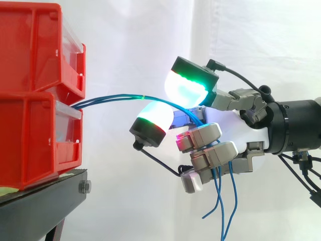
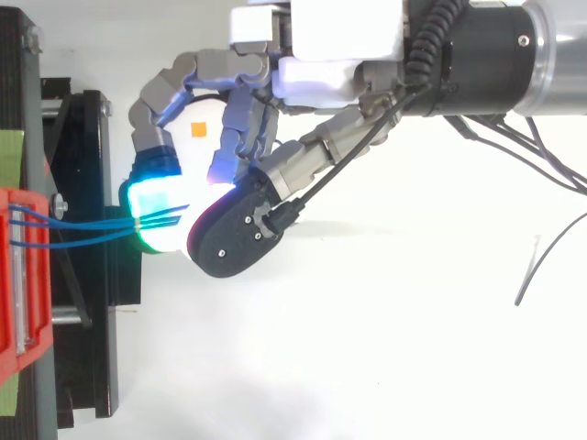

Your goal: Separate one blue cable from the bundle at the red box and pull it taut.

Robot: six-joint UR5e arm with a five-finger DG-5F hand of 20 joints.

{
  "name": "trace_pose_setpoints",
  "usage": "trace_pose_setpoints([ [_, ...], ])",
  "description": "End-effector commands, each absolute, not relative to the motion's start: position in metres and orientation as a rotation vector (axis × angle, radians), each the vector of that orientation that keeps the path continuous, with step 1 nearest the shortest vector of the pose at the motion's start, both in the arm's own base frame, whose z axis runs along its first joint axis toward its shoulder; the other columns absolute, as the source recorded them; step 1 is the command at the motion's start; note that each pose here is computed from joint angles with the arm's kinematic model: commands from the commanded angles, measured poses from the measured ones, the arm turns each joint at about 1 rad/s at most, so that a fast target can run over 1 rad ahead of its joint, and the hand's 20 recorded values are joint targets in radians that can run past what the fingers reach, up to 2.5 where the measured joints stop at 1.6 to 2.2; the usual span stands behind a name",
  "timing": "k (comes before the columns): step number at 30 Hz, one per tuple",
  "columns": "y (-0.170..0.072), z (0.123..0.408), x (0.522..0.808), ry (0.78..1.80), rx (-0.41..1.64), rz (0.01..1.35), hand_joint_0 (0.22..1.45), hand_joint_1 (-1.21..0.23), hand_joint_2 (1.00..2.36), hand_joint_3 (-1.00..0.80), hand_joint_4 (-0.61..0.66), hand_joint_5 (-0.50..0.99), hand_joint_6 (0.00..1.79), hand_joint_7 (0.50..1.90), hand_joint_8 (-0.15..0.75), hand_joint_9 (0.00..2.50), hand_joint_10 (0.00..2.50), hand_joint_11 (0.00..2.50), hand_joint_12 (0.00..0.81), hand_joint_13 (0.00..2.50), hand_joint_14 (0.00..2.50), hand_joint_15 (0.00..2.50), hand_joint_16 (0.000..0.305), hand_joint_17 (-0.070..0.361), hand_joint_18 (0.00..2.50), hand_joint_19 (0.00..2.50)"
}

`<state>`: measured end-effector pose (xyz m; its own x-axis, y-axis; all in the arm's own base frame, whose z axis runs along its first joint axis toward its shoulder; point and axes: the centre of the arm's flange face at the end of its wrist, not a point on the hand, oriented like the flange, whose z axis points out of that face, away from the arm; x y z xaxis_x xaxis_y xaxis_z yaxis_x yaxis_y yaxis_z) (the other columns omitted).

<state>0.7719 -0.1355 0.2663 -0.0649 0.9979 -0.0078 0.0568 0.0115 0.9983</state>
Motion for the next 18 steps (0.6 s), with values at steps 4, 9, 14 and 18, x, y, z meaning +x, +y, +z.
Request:
trace_pose_setpoints([
  [4, -0.1352, 0.2661, 0.7719, 1.304, 1.213, 1.222, 0.55, -0.67, 1.01, -0.44, 0.07, -0.16, 0.81, 1.04, 0.292, 1.23, 0.01, 1.55, 0.34, 1.28, 0.02, 1.4, 0.044, 0.099, 0.82, 0.8],
  [9, -0.135, 0.2661, 0.7719, 1.305, 1.213, 1.223, 0.59, -0.66, 1.01, -0.39, 0.04, -0.15, 0.8, 1.09, 0.276, 1.25, 0.01, 1.56, 0.328, 1.28, 0.02, 1.39, 0.042, 0.094, 0.8, 0.81],
  [14, -0.1338, 0.2661, 0.7721, 1.307, 1.212, 1.224, 0.6, -0.7, 1.01, -0.33, 0.0, -0.16, 0.83, 1.09, 0.258, 1.27, 0.01, 1.59, 0.318, 1.29, 0.02, 1.41, 0.042, 0.095, 0.83, 0.85],
  [18, -0.1338, 0.2661, 0.7721, 1.307, 1.212, 1.224, 0.61, -0.75, 1.01, -0.29, -0.01, -0.17, 0.83, 1.09, 0.264, 1.26, 0.01, 1.58, 0.324, 1.29, 0.02, 1.41, 0.043, 0.096, 0.84, 0.85],
])
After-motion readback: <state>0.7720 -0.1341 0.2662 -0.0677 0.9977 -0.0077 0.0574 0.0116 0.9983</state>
